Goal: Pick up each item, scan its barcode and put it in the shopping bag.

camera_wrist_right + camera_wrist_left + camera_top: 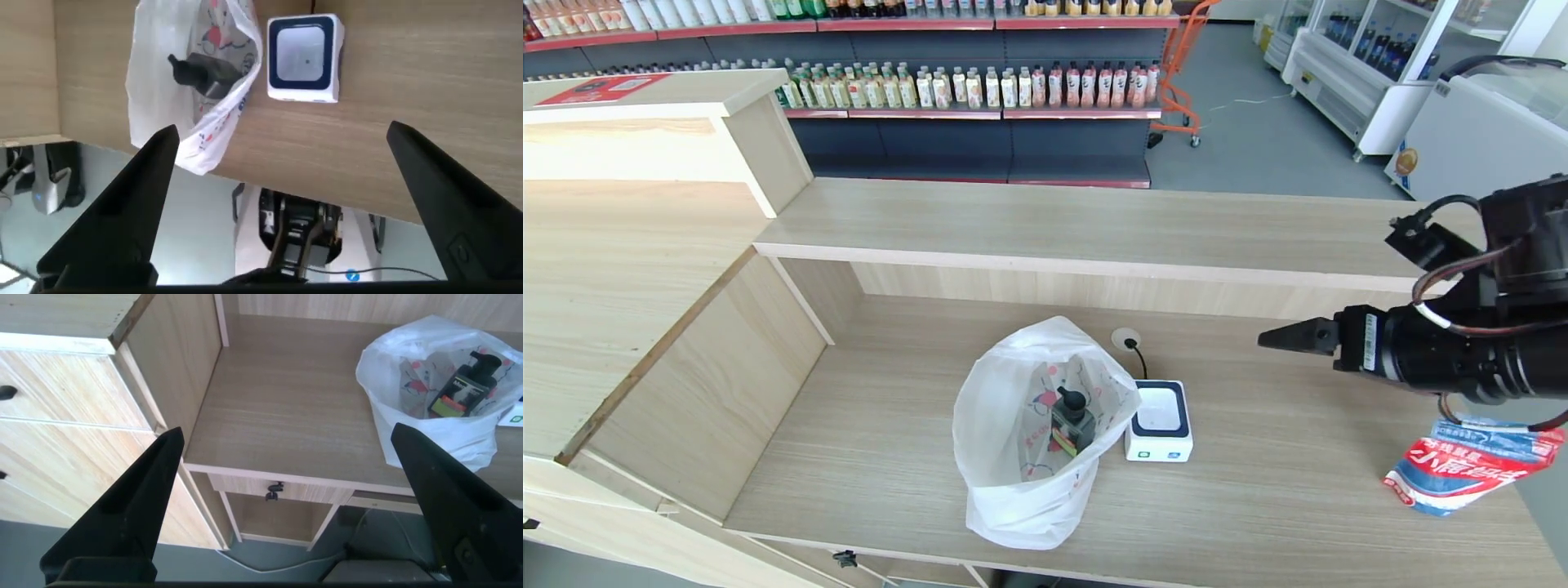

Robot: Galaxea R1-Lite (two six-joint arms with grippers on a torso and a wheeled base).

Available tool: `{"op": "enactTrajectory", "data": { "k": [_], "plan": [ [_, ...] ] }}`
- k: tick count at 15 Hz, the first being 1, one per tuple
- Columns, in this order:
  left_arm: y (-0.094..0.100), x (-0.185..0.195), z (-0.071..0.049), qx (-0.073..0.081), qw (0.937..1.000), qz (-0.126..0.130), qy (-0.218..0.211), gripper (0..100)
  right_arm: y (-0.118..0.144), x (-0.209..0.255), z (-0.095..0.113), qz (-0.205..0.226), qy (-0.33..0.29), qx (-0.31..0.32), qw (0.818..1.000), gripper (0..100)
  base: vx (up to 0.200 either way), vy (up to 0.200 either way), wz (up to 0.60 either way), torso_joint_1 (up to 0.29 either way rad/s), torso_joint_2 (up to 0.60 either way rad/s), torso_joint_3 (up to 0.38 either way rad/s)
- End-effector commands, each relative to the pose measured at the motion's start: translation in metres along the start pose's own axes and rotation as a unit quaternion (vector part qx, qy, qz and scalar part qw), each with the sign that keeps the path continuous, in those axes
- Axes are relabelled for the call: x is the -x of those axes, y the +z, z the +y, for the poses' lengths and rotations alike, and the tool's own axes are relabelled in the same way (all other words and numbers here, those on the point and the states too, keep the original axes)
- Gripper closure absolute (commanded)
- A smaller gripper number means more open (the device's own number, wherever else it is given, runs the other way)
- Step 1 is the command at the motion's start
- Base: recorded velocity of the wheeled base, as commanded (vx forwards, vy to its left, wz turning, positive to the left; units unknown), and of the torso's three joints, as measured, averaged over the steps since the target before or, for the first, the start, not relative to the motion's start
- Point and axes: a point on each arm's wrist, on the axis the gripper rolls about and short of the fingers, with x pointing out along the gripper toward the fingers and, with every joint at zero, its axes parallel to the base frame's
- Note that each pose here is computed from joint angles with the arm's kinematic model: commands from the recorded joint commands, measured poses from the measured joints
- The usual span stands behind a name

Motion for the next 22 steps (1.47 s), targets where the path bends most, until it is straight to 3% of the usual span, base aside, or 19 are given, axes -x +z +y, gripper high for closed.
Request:
{"op": "enactTrajectory", "data": {
  "k": [1, 6, 12, 14, 19, 22],
  "plan": [
    [0.0, 0.0, 0.0, 0.001, 1.0, 0.0, 0.0, 0, 0.005, 0.039, -0.011, -0.054, -0.015, -0.025, 0.998, 0, 0.0, 0.0, 0.0, 0.0, 0.0, 0.0],
    [0.0, 0.0, 0.0, 0.004, 1.0, 0.0, 0.0, 0, -0.005, 0.042, -0.025, -0.049, -0.039, -0.061, 0.996, 0, 0.0, 0.0, 0.0, 0.0, 0.0, 0.0],
    [0.0, 0.0, 0.0, 0.005, 1.0, 0.0, 0.0, 0, -0.001, 0.041, -0.028, -0.056, -0.044, -0.122, 0.99, 0, 0.0, -0.2, 0.0, 0.002, 0.0, 0.0],
    [0.0, 0.0, 0.0, 0.012, 0.9999, 0.0, 0.002, 0, -0.002, 0.041, -0.03, -0.044, -0.052, -0.144, 0.987, 0, -0.2, -0.2, 0.0, 0.002, 0.0, 0.002],
    [0.0, 0.0, 0.0, 0.013, 0.9999, 0.0, 0.002, 0, 0.004, 0.037, -0.039, -0.032, -0.084, -0.234, 0.968, 0, -0.2, -0.2, 0.0, 0.002, 0.0, 0.002],
    [0.0, 0.0, 0.0, 0.004, 1.0, 0.0, 0.002, 0, 0.028, 0.014, -0.058, -0.066, -0.152, -0.293, 0.942, 0, 0.0, 0.0, 0.0, 0.0, 0.0, 0.0]
  ]
}}
